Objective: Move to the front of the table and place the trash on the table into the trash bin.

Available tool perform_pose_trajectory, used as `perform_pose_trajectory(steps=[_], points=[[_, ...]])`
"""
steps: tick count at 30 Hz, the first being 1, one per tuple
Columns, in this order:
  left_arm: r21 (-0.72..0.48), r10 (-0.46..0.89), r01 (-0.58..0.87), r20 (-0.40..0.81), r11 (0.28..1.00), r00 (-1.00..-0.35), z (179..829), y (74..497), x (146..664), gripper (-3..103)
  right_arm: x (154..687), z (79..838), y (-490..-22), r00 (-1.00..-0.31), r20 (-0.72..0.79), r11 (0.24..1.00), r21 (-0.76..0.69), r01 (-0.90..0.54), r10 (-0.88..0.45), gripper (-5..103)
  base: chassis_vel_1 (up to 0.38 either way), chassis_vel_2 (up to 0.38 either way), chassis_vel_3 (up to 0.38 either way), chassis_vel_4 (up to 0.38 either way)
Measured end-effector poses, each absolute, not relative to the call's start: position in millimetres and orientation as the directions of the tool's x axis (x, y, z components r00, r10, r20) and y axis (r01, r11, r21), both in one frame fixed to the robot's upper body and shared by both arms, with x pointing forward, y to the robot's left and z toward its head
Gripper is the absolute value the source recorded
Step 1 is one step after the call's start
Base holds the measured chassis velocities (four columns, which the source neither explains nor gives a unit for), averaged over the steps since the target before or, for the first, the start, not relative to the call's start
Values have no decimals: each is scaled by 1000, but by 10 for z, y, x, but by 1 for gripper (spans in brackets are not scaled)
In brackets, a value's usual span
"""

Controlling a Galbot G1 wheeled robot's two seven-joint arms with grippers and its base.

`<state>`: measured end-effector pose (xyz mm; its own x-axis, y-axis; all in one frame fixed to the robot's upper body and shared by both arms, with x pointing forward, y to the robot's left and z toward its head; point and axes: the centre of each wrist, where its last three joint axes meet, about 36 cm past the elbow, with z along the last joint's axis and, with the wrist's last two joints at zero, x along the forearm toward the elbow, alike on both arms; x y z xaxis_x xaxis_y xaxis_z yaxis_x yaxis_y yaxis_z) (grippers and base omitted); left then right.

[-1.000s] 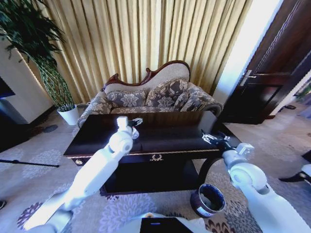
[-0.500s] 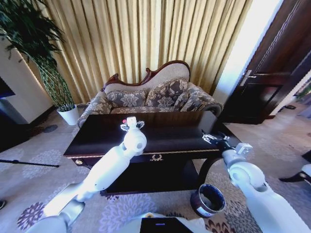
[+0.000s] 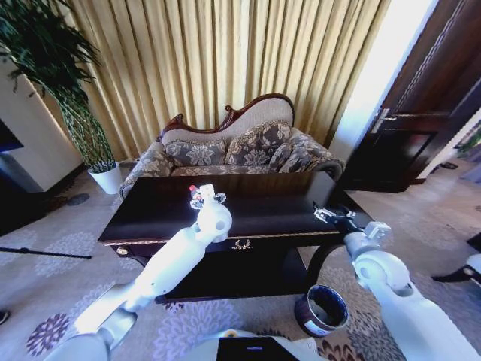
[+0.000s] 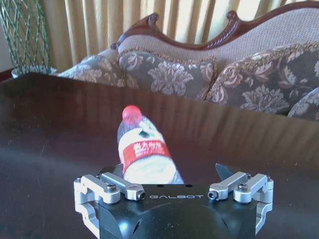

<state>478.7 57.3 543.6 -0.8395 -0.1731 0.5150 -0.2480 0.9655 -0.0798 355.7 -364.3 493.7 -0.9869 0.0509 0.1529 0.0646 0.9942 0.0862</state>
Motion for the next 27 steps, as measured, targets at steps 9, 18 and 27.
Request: perform_pose_trajectory(steps=[9, 18, 27], points=[[-85, -179, -274, 567, 958, -804, 5344, 619, 4797, 100, 3571, 4934, -3642, -987, 153, 995, 84, 63, 49, 100, 0, 0, 0, 0], [-93, -178, -284, 586, 954, -791, 5305, 617, 4849, 102, 3571, 4916, -3637, -986, 157, 994, 85, 62, 48, 100, 0, 0, 0, 0], [-115, -163, -279, 582, 953, -797, 5296, 639, 4850, 70, 3579, 4911, -3645, -986, 157, 995, 79, 65, 52, 100, 0, 0, 0, 0]])
